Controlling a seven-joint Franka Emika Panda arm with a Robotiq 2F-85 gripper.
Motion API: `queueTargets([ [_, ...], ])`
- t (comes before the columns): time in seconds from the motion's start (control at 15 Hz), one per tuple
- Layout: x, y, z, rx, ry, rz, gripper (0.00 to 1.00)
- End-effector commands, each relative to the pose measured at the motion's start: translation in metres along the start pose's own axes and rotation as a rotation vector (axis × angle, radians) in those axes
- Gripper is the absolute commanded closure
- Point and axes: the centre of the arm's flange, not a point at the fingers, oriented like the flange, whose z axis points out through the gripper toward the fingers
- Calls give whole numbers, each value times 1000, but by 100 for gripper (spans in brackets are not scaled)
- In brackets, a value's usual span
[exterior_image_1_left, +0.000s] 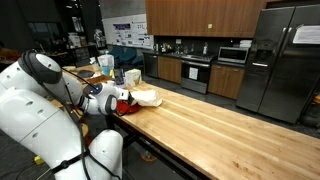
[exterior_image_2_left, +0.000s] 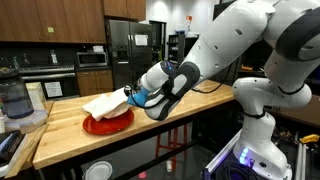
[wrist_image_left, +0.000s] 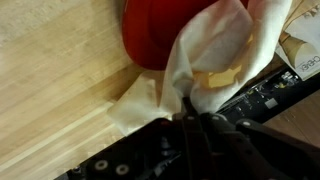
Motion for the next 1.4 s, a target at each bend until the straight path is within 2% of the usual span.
queueTargets([
  [0.0, 16, 1, -7, 13, 45, 23, 99],
  [0.33, 45, 3, 14, 30, 243, 76, 99],
  [0.47, 50, 6, 19, 19, 272, 72, 99],
  [0.8, 39, 9, 13, -18, 163, 42, 99],
  [1.13, 22, -1, -11, 48, 70, 23, 99],
  [1.33, 19, -8, -9, 50, 83, 38, 99],
])
